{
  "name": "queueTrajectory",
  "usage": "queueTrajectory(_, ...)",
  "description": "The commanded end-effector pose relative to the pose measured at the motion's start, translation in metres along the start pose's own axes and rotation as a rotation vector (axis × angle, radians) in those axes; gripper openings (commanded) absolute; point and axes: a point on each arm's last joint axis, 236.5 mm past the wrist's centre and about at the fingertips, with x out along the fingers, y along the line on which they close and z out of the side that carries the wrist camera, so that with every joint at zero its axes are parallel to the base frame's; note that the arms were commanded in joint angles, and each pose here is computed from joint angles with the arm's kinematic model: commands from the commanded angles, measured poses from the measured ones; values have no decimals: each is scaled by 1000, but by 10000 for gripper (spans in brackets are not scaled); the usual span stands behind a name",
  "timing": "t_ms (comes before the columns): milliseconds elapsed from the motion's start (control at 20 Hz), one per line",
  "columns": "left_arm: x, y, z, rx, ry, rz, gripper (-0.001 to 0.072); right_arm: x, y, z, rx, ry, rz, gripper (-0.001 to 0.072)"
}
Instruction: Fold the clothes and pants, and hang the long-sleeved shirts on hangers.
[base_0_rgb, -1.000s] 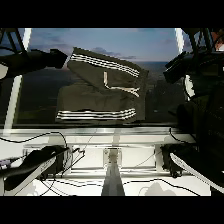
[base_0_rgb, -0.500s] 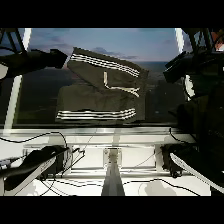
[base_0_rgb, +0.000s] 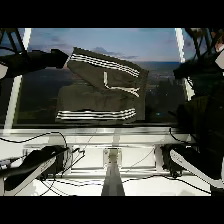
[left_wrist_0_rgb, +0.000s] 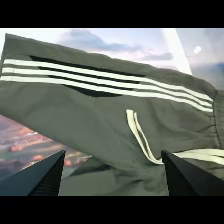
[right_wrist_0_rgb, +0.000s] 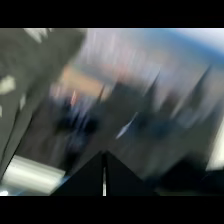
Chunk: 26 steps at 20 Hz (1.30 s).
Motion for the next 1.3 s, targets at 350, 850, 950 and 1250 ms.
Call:
queueTrajectory(350,-5,-5,-16,10,67,-13,697,110,152,-158,633,296,710,531)
queueTrajectory(850,-49,103,-108,254,530,391,609,145,155,-167,868,332,687,508)
queueTrajectory(950,-52,119,-119,258,569,418,527,148,159,-166,889,346,712,507)
queueTrajectory(1250,-72,165,-195,-112,677,410,501,146,189,-161,750,338,777,482)
